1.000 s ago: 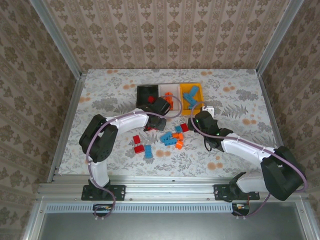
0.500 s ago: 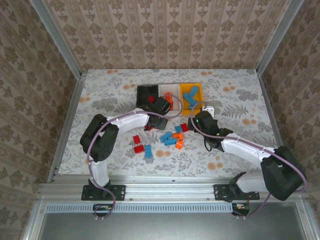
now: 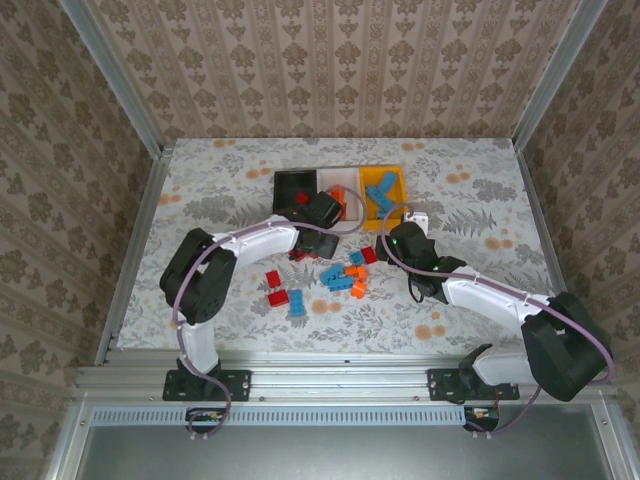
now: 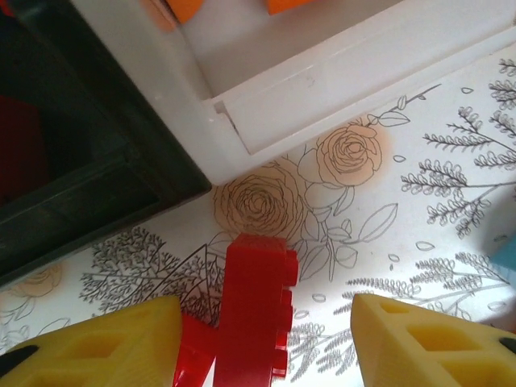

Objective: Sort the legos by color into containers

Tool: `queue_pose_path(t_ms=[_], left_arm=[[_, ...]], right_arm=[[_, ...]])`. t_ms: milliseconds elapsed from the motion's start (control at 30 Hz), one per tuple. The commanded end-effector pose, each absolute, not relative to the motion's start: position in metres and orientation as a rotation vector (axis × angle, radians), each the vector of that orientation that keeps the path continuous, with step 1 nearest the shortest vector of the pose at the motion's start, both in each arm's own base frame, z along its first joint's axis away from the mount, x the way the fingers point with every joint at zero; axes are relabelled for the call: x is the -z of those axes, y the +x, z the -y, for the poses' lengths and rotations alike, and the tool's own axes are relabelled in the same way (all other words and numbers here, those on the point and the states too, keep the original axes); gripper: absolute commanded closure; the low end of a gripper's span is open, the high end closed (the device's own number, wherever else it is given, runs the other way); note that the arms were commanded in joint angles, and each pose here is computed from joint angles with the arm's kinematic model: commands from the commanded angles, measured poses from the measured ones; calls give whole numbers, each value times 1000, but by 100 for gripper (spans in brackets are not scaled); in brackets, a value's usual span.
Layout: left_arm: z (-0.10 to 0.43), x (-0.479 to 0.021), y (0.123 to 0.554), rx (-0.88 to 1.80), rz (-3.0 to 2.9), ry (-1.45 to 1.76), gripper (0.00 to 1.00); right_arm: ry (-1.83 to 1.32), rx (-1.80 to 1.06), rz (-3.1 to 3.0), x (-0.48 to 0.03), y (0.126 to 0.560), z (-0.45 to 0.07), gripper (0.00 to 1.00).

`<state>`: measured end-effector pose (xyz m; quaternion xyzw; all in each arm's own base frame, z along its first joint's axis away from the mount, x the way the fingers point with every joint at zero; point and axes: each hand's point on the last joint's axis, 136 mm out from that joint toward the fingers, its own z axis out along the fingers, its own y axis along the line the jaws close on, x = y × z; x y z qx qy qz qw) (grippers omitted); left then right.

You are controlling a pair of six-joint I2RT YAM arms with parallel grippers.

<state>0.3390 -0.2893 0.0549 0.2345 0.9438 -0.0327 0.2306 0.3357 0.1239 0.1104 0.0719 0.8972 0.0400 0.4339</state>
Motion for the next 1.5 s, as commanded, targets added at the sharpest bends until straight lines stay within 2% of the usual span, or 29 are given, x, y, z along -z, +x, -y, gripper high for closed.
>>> queue_pose_path(t_ms=[0, 267, 333, 433, 500, 633, 733, 833, 1000, 1300, 1333, 1467], left_arm=[[290, -44, 344, 48, -2605, 689, 45], [286, -35, 346, 21, -2612, 685, 64], [285, -35, 345, 19, -2609, 683, 74], [287, -49, 341, 39, -2582, 673, 86], [291, -71, 337, 101, -2549, 668, 90], [279, -124, 341, 158, -2436, 588, 89], [247, -149, 365, 79, -2423, 483, 89], [224, -150, 395, 18, -2486, 395, 90], [223, -131, 437, 8, -2541, 403, 89], [236, -119, 460, 56, -2556, 387, 66], [238, -123, 459, 63, -2554, 389, 61], [237, -147, 447, 86, -2506, 382, 27]], right_arm=[[171, -91, -2237, -113, 336, -122, 15], [172, -92, -2233, -115, 336, -122, 15], [172, -92, -2235, -114, 335, -122, 15], [172, -92, -2235, -114, 336, -122, 15], [171, -94, -2237, -113, 336, -122, 15], [153, -109, -2254, -109, 337, -127, 15], [130, -133, -2283, -103, 339, -136, 17], [116, -129, -2295, -100, 339, -139, 18], [115, -117, -2289, -101, 339, -137, 18], [115, -114, -2278, -105, 338, -135, 18], [117, -114, -2279, -105, 338, -135, 18], [116, -113, -2278, -105, 338, -134, 18]])
